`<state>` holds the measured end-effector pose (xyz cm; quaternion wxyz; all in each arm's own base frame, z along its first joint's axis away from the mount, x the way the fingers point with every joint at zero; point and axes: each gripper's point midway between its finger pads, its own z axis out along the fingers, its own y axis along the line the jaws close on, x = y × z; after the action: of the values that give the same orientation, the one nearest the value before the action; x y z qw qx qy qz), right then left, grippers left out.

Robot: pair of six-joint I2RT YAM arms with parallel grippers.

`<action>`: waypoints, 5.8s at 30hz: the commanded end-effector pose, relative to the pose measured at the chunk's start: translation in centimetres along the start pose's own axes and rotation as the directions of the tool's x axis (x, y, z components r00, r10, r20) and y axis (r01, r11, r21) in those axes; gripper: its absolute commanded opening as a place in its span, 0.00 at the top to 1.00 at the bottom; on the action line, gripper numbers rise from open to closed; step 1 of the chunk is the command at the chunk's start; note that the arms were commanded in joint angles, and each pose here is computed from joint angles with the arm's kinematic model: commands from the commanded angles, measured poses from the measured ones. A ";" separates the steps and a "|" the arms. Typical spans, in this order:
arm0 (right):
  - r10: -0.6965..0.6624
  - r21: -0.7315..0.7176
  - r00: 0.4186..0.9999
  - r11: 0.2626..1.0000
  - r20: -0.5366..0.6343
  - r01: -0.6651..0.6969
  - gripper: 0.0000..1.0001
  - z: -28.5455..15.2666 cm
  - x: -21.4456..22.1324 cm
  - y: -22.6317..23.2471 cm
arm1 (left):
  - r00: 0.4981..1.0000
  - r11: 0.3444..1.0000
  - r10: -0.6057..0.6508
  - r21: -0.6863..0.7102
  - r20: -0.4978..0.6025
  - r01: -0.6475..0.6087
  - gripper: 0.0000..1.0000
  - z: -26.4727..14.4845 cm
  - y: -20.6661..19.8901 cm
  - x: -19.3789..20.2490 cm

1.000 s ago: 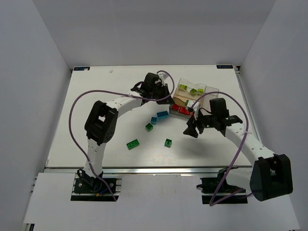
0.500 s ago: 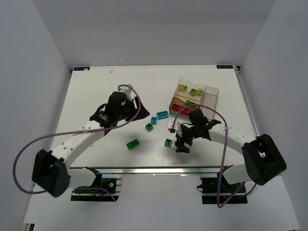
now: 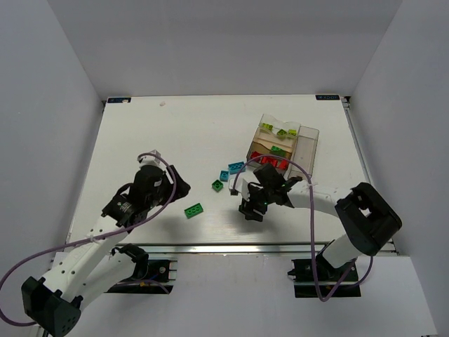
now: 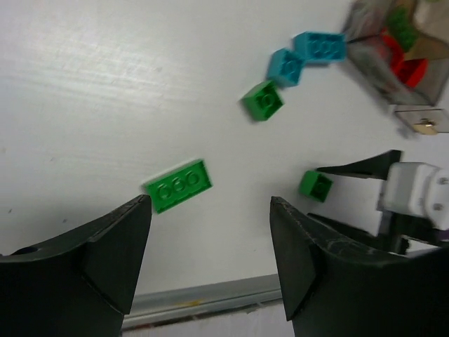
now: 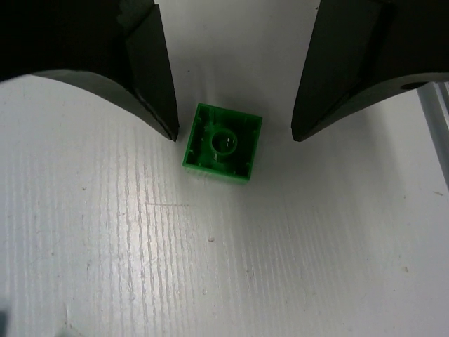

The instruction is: Sort the legos into containers by color

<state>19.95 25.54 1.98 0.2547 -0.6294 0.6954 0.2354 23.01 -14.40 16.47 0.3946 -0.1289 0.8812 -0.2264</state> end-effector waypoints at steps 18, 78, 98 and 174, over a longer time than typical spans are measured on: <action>0.240 0.190 0.936 0.937 0.256 -0.292 1.00 -8.5 -8.6 -8.0 | 0.882 0.875 -0.433 -0.322 -0.187 0.362 0.20 3.7 3.9 8.1; 0.536 0.305 0.716 0.661 0.446 -0.685 0.11 -19.8 -3.7 -20.7 | 0.781 0.660 -0.558 -0.720 -0.280 0.214 0.15 9.0 5.2 11.7; 0.539 0.248 0.711 0.690 0.451 -0.680 0.11 -19.4 -3.9 -18.5 | 0.833 0.691 -0.469 -0.709 -0.294 0.139 0.09 11.2 5.6 10.2; 0.441 0.336 0.699 0.651 0.563 -0.681 1.00 -22.1 -2.9 -13.7 | 0.998 0.866 -0.030 0.498 -0.048 0.050 0.89 30.3 -27.2 -10.2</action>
<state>32.34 12.29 19.75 0.4554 -0.2164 0.8286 0.2433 52.70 -42.27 12.17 0.3384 -0.0375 0.8393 -0.4239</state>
